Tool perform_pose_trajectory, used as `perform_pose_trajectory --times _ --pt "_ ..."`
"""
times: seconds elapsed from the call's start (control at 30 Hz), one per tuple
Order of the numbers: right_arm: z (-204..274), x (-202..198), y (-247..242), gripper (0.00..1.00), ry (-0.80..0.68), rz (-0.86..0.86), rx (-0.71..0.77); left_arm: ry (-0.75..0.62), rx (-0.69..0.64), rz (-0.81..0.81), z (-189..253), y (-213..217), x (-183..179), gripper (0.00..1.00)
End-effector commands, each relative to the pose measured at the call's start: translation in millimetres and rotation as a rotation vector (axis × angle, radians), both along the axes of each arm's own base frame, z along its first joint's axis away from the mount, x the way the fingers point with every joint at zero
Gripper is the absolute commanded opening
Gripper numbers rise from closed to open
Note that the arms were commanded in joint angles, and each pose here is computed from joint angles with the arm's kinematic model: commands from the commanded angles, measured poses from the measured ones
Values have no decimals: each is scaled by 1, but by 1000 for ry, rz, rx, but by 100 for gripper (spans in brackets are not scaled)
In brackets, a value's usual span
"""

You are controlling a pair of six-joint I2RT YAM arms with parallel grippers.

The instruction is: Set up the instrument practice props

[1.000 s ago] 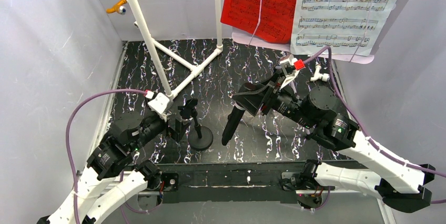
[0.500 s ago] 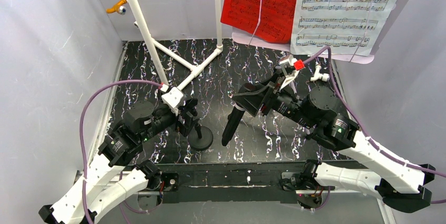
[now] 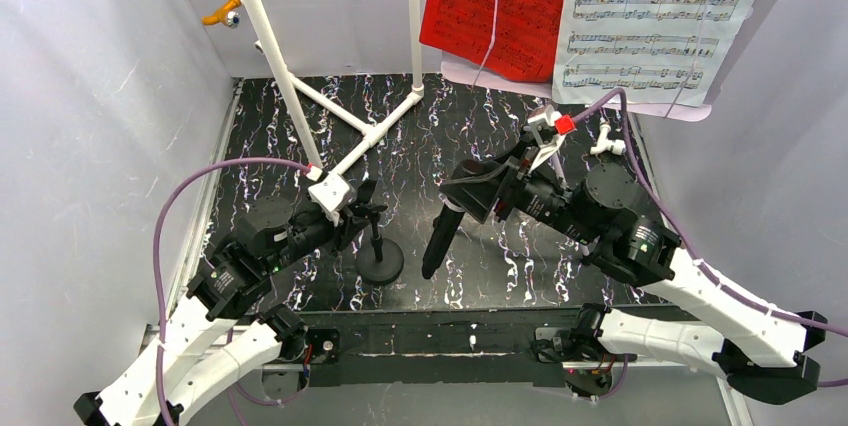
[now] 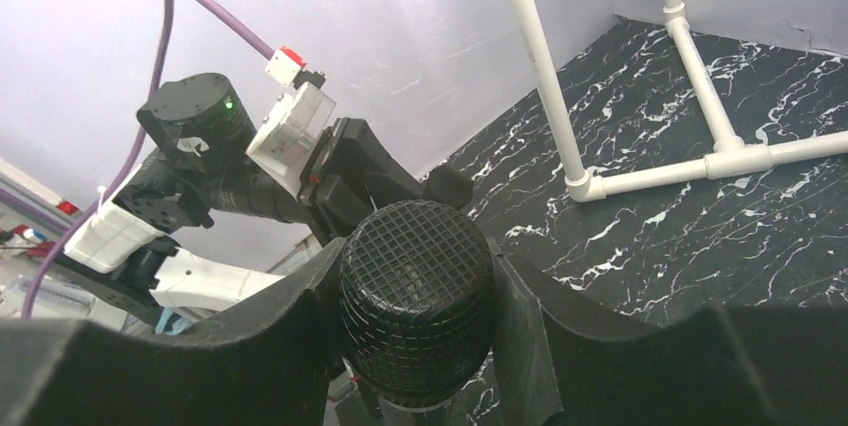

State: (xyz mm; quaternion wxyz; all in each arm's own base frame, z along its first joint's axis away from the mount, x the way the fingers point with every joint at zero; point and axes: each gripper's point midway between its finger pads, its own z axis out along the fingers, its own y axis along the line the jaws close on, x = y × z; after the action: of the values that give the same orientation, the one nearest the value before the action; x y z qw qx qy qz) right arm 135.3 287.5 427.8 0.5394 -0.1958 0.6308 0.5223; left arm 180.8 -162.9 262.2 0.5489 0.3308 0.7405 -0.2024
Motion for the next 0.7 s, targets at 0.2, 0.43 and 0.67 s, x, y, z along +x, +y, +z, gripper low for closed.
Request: perform_pose_trajectory --times 0.2,0.43,0.67 --pt "35 8 34 1 -250 99 -242 -25 -15 -146 4 -24 -6 0" --pt "40 35 68 1 -376 95 -406 -19 -18 -179 1 -28 -10 0" --pt "58 24 106 1 -479 177 -399 -9 -22 -191 -3 -29 -12 0"
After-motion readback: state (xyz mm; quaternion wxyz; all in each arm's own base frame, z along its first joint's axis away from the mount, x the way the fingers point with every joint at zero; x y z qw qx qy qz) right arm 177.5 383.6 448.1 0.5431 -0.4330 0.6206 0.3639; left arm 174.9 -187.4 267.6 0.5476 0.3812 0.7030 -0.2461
